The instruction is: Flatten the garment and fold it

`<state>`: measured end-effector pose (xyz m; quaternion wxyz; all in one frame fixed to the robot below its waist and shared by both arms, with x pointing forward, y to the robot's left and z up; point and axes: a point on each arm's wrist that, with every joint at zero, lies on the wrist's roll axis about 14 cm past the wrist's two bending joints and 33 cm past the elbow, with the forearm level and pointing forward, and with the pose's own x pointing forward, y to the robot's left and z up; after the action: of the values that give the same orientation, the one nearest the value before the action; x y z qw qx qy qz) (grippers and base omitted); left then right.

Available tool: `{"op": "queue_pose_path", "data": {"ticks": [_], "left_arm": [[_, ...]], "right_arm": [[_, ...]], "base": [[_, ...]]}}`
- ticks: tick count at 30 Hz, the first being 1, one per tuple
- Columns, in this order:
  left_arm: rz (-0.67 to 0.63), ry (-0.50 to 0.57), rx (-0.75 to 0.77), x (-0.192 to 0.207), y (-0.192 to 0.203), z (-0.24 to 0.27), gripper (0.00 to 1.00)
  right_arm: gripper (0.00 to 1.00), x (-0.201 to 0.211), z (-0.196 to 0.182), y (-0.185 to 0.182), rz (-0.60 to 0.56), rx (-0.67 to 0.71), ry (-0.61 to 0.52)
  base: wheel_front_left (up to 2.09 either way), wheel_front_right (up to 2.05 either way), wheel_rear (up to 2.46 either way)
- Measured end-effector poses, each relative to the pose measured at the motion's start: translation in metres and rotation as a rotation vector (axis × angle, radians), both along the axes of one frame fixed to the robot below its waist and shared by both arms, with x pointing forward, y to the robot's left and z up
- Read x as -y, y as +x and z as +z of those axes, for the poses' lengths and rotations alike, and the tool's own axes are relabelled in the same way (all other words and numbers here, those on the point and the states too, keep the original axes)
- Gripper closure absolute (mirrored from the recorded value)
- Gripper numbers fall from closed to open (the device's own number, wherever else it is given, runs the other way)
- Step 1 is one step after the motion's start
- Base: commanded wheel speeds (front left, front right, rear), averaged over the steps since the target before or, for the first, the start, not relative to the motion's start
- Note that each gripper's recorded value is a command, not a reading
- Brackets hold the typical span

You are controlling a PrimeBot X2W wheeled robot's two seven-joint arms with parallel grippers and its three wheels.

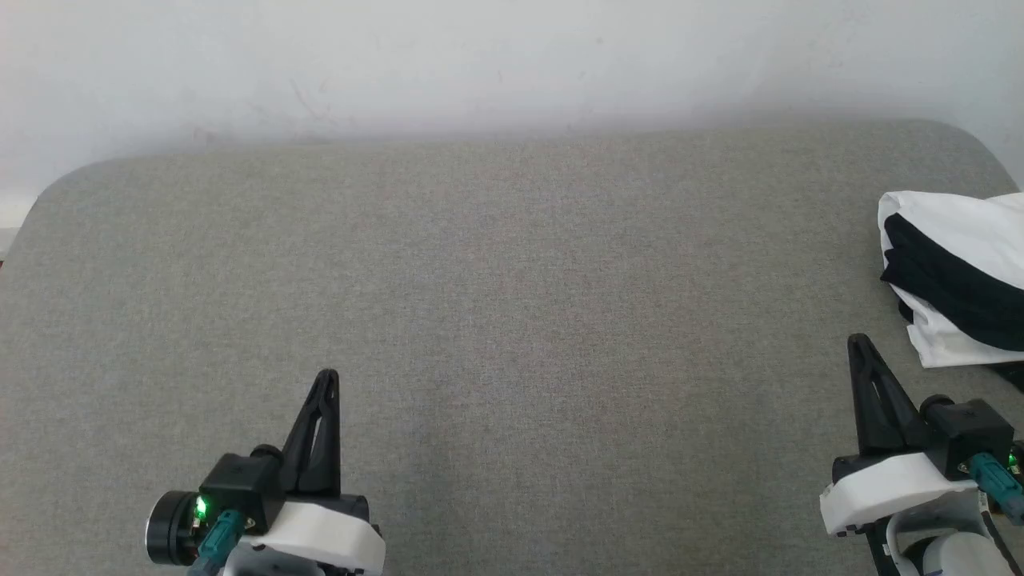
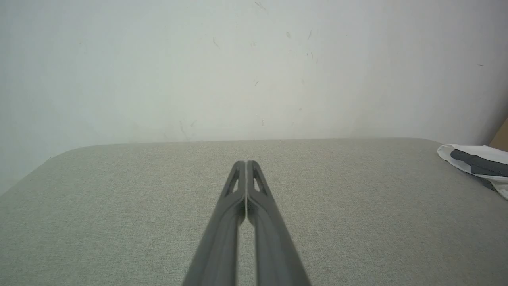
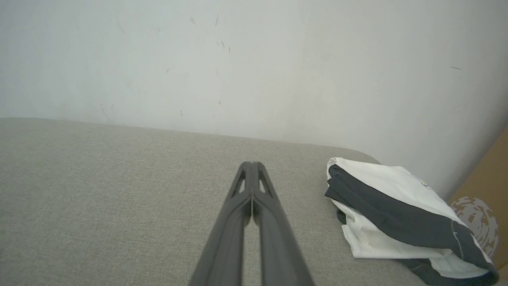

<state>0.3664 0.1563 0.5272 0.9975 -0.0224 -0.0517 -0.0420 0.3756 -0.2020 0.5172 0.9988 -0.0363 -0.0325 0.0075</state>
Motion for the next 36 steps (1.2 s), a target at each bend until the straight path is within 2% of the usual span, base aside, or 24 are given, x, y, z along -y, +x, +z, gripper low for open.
{"op": "queue_pose_path", "data": {"ticks": [36], "left_arm": [[0.029,0.039,-0.041,-0.008,0.002,-0.001,1.00]], "right_arm": [[1.00,-0.017,0.005,0.000,0.047,-0.023,0.007]], "base": [[0.00,0.00,0.00]]}}
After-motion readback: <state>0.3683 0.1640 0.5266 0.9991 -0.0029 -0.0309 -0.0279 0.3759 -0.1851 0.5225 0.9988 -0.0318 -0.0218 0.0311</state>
